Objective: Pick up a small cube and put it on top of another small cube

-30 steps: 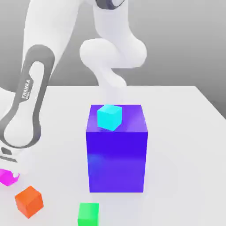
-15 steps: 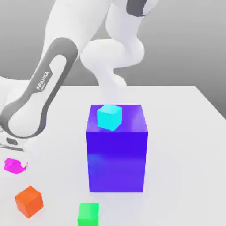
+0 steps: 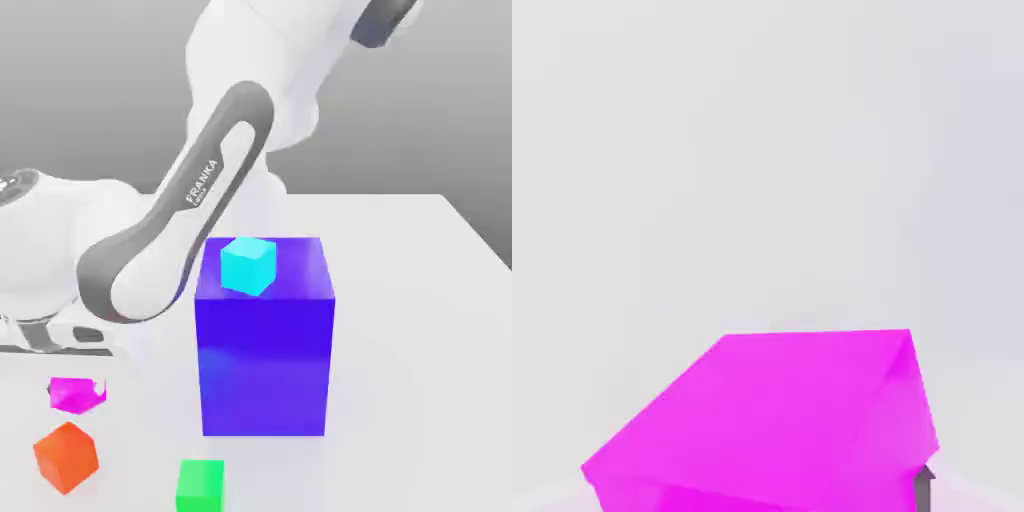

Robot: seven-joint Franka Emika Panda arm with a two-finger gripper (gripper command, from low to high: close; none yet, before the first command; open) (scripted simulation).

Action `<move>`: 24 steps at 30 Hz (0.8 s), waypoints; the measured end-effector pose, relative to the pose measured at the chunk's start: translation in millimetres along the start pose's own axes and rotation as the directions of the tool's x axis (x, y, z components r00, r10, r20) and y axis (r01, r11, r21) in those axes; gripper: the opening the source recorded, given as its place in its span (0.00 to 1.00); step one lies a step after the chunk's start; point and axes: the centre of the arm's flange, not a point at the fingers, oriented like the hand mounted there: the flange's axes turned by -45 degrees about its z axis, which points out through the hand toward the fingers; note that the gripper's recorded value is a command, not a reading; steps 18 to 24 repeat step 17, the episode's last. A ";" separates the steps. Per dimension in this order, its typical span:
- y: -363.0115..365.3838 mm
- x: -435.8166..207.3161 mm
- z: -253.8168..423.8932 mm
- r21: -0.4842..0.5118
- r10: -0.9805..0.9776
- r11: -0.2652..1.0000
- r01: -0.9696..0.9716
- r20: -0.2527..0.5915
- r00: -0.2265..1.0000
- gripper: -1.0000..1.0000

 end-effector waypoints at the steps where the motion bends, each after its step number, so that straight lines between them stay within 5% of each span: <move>1: 10.5 -6.7 -5.0 0.005 -0.031 1.000 0.031 0.011 0.999 0.00; 9: 123.0 -55.1 -44.6 0.056 -0.351 0.936 0.347 0.092 0.932 0.00; 13: 141.7 -66.8 -3.6 0.066 -0.402 0.915 0.397 0.101 0.910 0.00; 14: 141.9 -67.8 7.7 0.066 -0.403 0.915 0.398 0.101 0.910 1.00; 24: 141.9 -67.8 7.7 0.066 -0.403 0.915 0.398 0.101 0.910 1.00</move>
